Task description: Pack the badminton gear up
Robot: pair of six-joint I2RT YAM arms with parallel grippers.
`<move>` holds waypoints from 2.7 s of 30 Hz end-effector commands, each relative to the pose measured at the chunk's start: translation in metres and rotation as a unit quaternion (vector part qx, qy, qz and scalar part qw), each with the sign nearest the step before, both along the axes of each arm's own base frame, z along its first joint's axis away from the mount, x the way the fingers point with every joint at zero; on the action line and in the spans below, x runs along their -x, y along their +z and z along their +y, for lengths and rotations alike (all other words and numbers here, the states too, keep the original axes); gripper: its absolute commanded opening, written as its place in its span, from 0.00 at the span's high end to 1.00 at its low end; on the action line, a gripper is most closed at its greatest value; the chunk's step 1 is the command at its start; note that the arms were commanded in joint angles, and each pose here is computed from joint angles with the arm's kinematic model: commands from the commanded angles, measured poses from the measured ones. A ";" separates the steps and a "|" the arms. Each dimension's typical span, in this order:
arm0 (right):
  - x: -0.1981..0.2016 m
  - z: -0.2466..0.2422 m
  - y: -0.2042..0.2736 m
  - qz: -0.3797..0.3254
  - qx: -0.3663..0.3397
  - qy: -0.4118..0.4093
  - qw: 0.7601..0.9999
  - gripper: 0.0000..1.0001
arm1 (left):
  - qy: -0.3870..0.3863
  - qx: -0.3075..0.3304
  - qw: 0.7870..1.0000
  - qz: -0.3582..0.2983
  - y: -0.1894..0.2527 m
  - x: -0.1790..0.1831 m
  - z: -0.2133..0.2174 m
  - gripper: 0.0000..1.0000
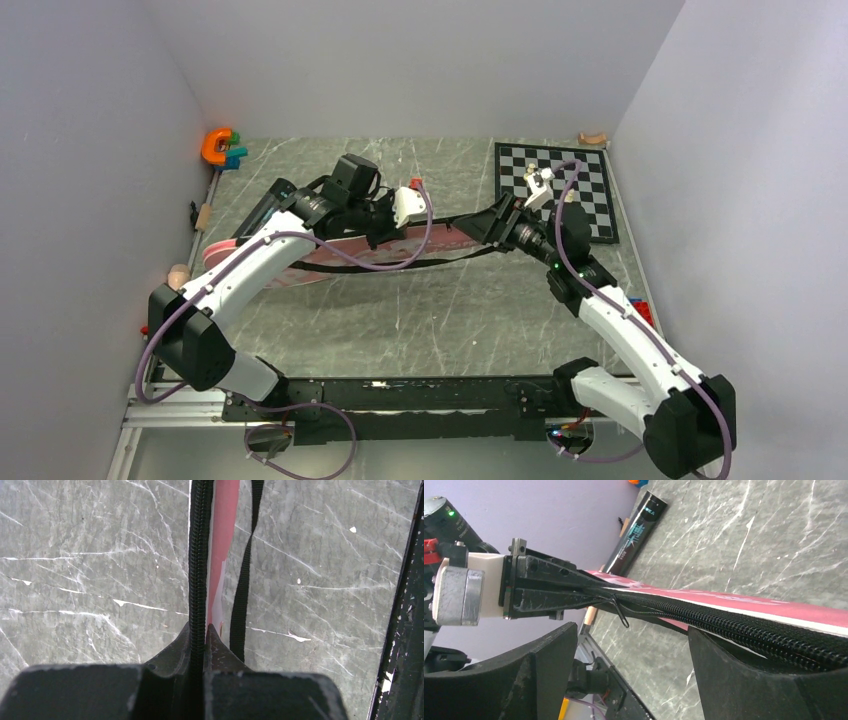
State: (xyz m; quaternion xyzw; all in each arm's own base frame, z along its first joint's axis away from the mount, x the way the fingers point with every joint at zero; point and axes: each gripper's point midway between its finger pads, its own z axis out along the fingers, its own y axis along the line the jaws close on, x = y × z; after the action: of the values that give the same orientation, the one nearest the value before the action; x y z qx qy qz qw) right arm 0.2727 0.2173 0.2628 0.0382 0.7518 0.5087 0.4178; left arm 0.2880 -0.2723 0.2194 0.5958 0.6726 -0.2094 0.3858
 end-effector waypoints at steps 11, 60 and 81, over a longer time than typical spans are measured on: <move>-0.012 0.021 0.038 -0.103 -0.031 0.017 0.994 0.29 | -0.043 0.052 0.997 -0.037 0.041 0.005 -0.016 1.00; -0.032 0.024 0.041 -0.111 -0.064 0.049 0.990 1.00 | -0.042 0.032 0.997 -0.049 0.038 0.006 -0.007 1.00; -0.048 -0.045 0.055 -0.101 -0.044 -0.023 0.994 1.00 | -0.038 0.027 0.997 -0.062 0.039 0.007 -0.002 1.00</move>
State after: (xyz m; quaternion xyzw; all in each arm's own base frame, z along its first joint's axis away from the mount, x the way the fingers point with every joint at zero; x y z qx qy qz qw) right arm 0.3070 0.2023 0.2747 0.0194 0.7121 0.5574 0.4265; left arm 0.2913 -0.2732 0.2309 0.6105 0.6522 -0.1994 0.4027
